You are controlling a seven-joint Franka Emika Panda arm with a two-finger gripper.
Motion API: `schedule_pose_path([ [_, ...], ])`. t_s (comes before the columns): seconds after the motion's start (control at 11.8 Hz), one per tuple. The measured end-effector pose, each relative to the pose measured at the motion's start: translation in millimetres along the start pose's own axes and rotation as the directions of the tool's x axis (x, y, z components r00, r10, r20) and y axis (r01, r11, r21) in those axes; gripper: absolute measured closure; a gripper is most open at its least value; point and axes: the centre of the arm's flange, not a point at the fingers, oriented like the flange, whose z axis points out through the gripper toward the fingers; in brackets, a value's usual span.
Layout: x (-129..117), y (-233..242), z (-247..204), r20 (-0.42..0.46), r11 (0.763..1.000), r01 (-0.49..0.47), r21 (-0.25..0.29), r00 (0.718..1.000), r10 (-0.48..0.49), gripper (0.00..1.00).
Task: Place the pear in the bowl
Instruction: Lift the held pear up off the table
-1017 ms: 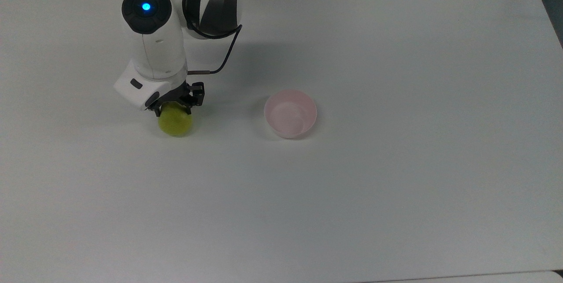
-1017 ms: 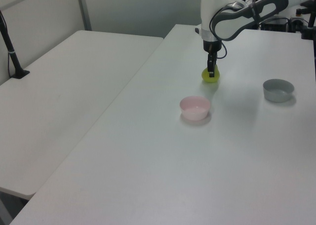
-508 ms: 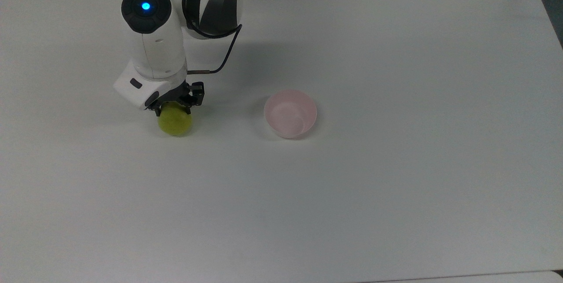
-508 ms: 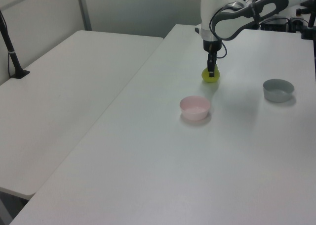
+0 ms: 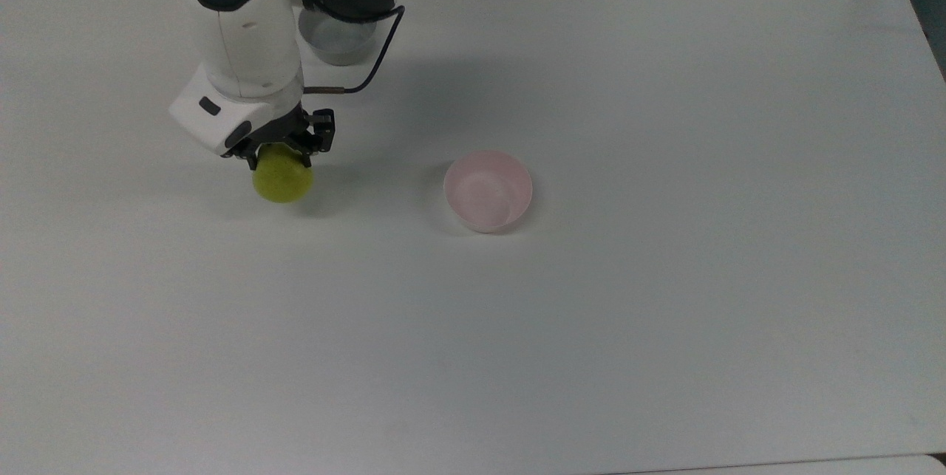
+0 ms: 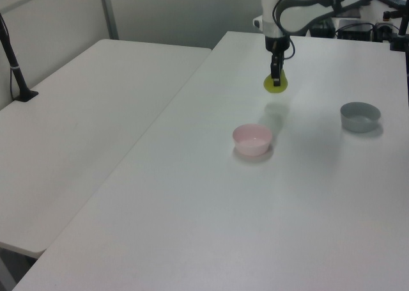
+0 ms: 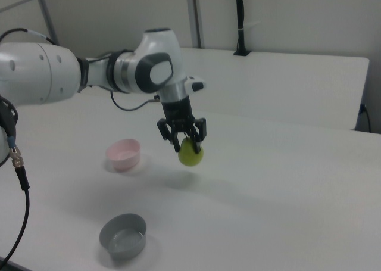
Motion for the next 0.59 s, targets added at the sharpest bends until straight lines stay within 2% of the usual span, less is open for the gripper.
schedule_pose_path([
  [0.25, -7.9, 11.7, -71.9, 0.019, 1.000, -0.025, -0.002, 0.999, 0.025, 0.36],
  [0.59, -22.2, 16.3, -120.2, 0.029, 0.999, -0.042, -0.002, 0.999, 0.042, 0.37],
])
